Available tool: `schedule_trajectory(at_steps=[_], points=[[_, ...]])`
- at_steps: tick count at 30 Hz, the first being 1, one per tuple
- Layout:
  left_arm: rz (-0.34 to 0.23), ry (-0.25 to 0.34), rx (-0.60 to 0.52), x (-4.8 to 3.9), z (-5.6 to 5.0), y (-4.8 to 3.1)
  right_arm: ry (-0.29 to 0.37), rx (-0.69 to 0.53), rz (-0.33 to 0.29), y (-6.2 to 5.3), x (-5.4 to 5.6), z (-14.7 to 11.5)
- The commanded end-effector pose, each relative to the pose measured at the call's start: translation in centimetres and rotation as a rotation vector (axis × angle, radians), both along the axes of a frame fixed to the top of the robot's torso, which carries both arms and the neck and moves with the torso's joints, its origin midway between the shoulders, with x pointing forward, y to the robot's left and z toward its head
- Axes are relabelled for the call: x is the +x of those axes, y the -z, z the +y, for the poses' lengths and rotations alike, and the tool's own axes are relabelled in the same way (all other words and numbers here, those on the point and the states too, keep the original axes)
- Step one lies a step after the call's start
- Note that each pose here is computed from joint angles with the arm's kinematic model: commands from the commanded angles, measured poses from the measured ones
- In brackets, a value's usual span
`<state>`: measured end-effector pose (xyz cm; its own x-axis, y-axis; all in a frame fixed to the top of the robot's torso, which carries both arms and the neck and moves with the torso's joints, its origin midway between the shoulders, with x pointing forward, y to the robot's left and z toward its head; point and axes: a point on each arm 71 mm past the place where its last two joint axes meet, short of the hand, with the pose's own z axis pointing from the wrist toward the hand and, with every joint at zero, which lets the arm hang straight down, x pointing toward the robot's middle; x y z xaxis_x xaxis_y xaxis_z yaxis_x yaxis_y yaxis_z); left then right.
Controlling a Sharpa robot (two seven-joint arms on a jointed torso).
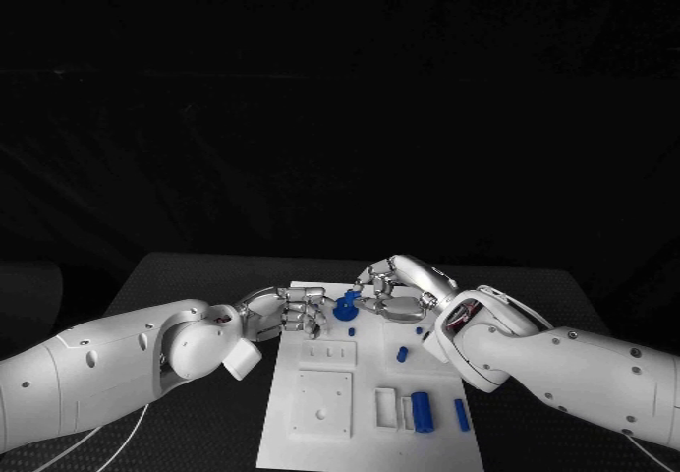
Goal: Assemble the parts on the task board
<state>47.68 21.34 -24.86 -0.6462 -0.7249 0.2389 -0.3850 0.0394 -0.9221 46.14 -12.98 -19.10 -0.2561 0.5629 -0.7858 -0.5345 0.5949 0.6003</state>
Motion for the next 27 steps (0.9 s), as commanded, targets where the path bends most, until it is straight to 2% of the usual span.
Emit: schedule_trajectory(at_steps=[1,3,4,6,9,11,15,16,20,21,23,27], points=[[-0.296,-0.062,0.192,0.85,0.6,-0.82,0.07,0.096,0.247,1.2,0.6,-1.0],[-0.43,-0.085,0.241,0.93,0.7,-1.44,0.096,0.121,0.339,1.8,0.9,-1.6],[-0.478,-0.081,0.264,0.89,0.6,-1.63,0.106,0.133,0.37,2.0,1.0,-1.8],[-0.674,-0.047,0.353,0.53,0.2,-2.4,0.131,0.162,0.489,2.7,1.3,-2.5],[-0.818,-0.011,0.402,0.02,-0.5,-3.08,0.152,0.199,0.624,3.3,1.6,-3.1],[-0.865,0.001,0.419,-0.05,-0.9,-3.46,0.155,0.209,0.669,3.5,1.8,-3.3],[-0.861,0.012,0.442,0.46,-1.3,-3.98,0.139,0.214,0.768,3.8,2.0,-3.6],[-0.848,0.015,0.452,0.52,-1.4,-3.88,0.128,0.211,0.794,3.9,2.0,-3.5],[-0.772,0.029,0.453,0.92,-1.6,-3.7,0.116,0.222,0.838,4.0,2.1,-3.6],[-0.745,0.031,0.445,0.95,-1.7,-3.62,0.116,0.224,0.844,4.0,2.1,-3.6],[-0.65,0.022,0.413,1.09,-2.0,-3.41,0.103,0.224,0.871,4.1,2.1,-3.6],[-0.466,0.046,0.348,1.04,-2.7,-2.88,0.09,0.23,0.897,4.1,2.1,-3.6]])
